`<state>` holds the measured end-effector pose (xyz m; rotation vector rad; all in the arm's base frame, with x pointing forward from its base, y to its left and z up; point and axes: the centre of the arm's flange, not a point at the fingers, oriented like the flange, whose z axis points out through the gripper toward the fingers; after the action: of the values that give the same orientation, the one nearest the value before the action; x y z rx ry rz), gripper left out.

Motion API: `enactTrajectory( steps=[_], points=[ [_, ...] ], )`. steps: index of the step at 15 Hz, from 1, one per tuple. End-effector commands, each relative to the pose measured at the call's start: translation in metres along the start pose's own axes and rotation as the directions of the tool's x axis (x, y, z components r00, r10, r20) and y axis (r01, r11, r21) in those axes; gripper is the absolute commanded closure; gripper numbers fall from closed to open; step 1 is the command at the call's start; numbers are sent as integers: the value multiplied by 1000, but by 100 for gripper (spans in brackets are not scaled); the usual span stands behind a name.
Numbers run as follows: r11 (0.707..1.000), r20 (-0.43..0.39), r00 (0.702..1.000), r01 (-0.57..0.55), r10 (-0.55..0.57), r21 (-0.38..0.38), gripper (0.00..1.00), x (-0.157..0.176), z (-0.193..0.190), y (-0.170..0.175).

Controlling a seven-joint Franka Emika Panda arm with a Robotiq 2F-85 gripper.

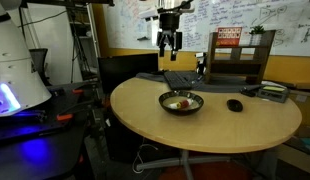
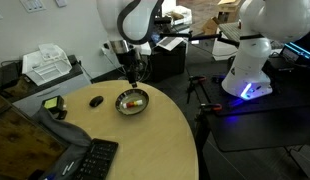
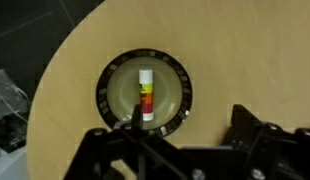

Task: Remove the object from the bowl and put it on the table

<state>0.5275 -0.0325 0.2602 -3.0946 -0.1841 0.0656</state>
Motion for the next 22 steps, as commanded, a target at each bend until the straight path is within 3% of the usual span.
enactTrajectory(
  steps=[1, 10, 15, 22],
  points=[
    [1000, 45, 999, 11, -11, 0, 0, 28, 33, 11],
    [1000, 48, 999, 1, -1, -11, 0, 28, 42, 16],
    [999, 18, 999, -33, 32, 26, 0, 47, 83, 35],
    [999, -5, 999, 35, -35, 21, 0, 75, 145, 47]
  ],
)
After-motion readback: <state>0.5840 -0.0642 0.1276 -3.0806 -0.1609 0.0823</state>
